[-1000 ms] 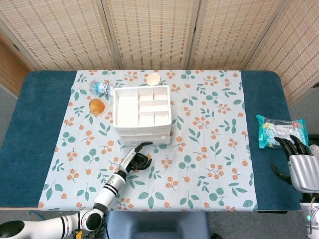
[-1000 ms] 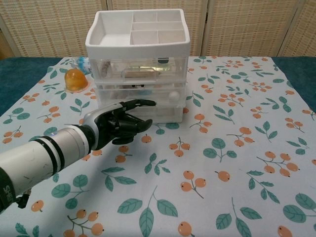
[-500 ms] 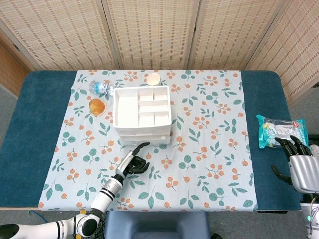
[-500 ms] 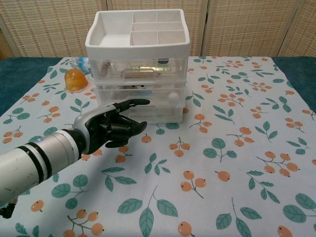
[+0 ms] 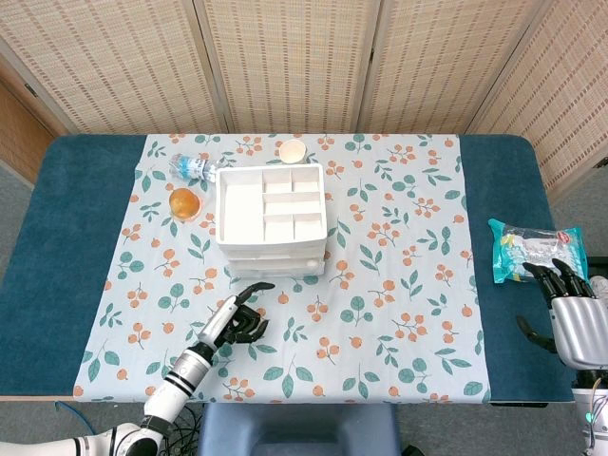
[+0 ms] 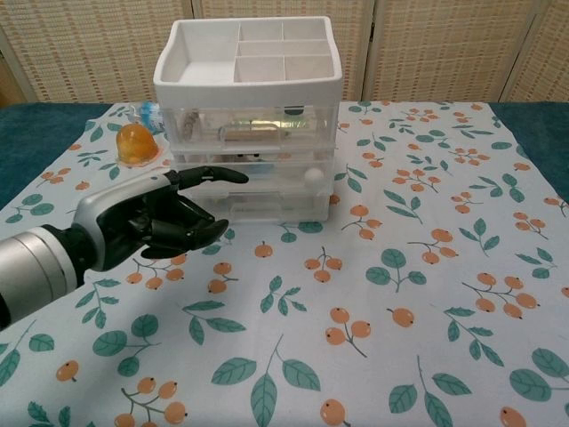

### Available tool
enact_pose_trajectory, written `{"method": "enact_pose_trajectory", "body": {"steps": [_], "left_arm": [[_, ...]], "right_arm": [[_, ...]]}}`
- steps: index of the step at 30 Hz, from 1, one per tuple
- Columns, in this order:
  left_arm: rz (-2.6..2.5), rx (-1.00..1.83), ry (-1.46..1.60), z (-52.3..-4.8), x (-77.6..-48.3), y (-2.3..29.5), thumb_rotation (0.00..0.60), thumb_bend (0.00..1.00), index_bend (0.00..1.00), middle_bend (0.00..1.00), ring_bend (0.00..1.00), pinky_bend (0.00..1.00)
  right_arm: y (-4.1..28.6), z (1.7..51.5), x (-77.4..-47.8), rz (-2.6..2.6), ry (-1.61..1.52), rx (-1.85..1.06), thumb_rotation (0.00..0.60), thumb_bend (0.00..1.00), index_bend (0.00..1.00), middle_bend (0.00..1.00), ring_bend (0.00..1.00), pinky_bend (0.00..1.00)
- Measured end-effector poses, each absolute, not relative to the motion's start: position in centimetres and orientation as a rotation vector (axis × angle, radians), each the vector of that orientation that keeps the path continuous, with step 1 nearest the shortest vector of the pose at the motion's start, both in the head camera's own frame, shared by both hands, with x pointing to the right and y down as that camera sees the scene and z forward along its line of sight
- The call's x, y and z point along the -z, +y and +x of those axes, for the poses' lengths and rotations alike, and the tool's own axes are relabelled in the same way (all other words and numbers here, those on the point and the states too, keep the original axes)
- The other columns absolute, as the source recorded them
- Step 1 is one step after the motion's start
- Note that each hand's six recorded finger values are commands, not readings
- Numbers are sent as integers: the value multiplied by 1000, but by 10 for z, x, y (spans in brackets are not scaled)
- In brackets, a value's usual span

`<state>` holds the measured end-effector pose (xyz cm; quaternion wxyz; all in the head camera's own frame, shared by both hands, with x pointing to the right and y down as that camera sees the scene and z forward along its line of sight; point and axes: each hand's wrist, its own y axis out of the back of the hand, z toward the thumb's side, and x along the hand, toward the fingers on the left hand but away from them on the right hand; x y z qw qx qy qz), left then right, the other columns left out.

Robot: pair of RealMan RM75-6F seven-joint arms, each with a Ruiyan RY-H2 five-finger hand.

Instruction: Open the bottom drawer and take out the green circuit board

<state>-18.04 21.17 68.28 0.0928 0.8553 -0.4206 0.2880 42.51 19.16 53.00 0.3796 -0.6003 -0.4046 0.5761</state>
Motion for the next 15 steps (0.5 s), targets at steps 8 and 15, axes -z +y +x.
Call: {"method": "enact_pose_trajectory", "body": {"steps": [8,15], "left_arm": [[2758,-1052,-1244,-188,-671,192,600,450,166,908,985,1000],[2824,-1187,-1263,-188,-672,175,600,450,145,908,985,1000]], "right_arm": [[193,425,-531,-1541,-1043,-1459,600,289,138,223,129,207],[193,426,-531,-1541,-1049,-1457,600,289,138,223,129,207]]}}
